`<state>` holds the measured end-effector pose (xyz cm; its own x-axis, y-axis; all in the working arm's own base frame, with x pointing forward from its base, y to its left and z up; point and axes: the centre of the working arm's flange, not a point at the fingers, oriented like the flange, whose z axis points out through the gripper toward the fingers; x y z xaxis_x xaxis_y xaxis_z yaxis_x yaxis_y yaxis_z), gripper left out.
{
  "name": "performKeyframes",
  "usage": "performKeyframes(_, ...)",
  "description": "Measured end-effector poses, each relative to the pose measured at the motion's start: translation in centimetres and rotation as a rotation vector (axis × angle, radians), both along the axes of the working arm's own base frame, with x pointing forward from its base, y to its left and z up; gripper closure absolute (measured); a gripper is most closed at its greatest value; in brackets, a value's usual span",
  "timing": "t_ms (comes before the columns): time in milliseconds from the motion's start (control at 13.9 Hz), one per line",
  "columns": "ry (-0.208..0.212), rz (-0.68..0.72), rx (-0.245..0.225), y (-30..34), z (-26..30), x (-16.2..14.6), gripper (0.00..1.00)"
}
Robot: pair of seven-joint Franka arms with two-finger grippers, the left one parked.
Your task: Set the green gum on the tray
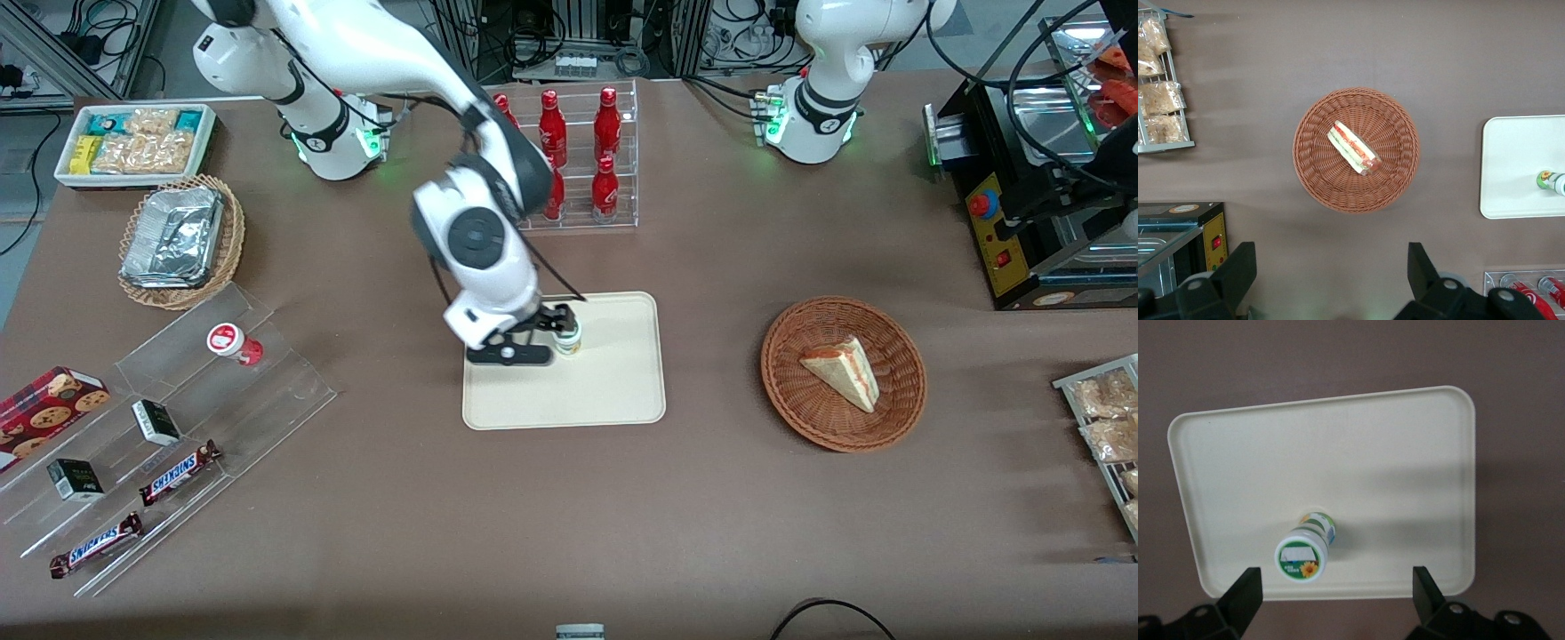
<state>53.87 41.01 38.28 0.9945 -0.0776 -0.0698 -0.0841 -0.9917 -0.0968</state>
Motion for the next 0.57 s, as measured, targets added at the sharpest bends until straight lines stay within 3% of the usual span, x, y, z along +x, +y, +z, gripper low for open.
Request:
performKeyframes(216,0.011,0.057,0.036,-6.8,6.3,0.3,0.00)
performKeyframes(575,0.048,0.077,0.036,-19.2,12.5,-1.5,0.00)
